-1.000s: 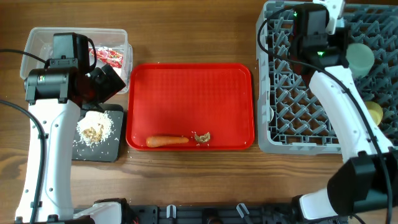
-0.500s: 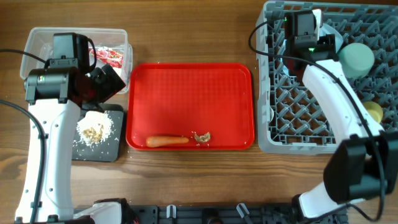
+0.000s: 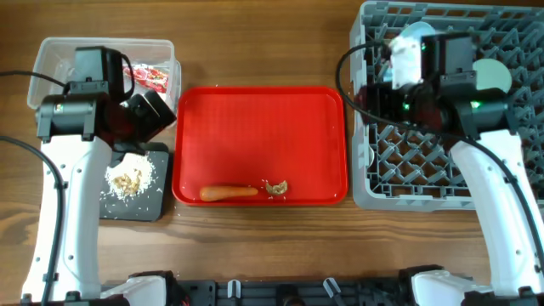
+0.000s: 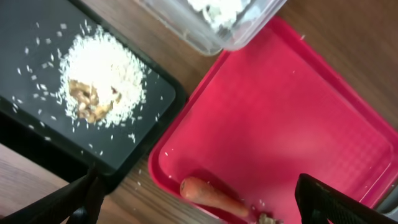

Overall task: Sort waste into correct bins and load items into the dishwasher rack
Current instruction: 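Reach the left gripper to the orange carrot on the red tray and grasp it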

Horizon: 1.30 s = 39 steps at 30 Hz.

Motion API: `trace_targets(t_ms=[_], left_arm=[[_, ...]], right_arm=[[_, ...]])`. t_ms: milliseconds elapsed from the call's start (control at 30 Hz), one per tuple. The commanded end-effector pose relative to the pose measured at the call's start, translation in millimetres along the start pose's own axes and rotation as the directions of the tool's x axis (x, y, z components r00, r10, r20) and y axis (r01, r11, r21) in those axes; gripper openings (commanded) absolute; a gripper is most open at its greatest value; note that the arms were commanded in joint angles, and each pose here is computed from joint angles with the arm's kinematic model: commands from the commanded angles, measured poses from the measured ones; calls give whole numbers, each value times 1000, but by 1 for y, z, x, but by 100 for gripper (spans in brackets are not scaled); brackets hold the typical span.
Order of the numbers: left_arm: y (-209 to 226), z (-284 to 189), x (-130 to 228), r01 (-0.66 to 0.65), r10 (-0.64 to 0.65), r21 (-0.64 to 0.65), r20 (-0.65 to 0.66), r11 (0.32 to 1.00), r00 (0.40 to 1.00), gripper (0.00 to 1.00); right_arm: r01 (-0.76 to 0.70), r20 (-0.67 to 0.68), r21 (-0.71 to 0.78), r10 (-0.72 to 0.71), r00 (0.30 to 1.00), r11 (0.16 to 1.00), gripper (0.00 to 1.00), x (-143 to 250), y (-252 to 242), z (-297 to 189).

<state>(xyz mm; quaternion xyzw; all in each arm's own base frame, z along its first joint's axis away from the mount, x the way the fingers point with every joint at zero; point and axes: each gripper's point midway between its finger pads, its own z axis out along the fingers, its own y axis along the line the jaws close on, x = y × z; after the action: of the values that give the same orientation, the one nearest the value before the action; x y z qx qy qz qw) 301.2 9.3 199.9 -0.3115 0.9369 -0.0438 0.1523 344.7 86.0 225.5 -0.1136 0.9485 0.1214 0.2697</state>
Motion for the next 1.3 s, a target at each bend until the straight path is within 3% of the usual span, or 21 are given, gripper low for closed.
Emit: trace_targets(t_ms=[0, 100, 300, 500, 1067, 1267], left_arm=[[-15, 19, 40, 41, -33, 52, -160, 998, 987, 100], [-25, 34, 75, 192, -174, 39, -284, 981, 943, 100], [-27, 75, 129, 343, -351, -86, -344, 936, 871, 100], [-49, 112, 150, 318, -303, -3, -309, 948, 902, 100], [-43, 151, 173, 329, -364, -159, -315, 931, 877, 100], [-37, 161, 156, 325, -356, -167, -212, 931, 910, 100]], right_arm=[[-22, -63, -10, 21, 998, 1000, 85, 14, 2, 3], [-24, -75, 11, 25, 997, 1000, 86, 17, -1, 3], [-23, -75, 11, 24, 997, 1000, 86, 17, -1, 3], [-23, -74, 11, 24, 997, 1000, 86, 17, -1, 3], [-23, -75, 19, 24, 997, 1000, 87, 18, -2, 3], [-23, -76, 19, 25, 997, 1000, 87, 18, -2, 3]])
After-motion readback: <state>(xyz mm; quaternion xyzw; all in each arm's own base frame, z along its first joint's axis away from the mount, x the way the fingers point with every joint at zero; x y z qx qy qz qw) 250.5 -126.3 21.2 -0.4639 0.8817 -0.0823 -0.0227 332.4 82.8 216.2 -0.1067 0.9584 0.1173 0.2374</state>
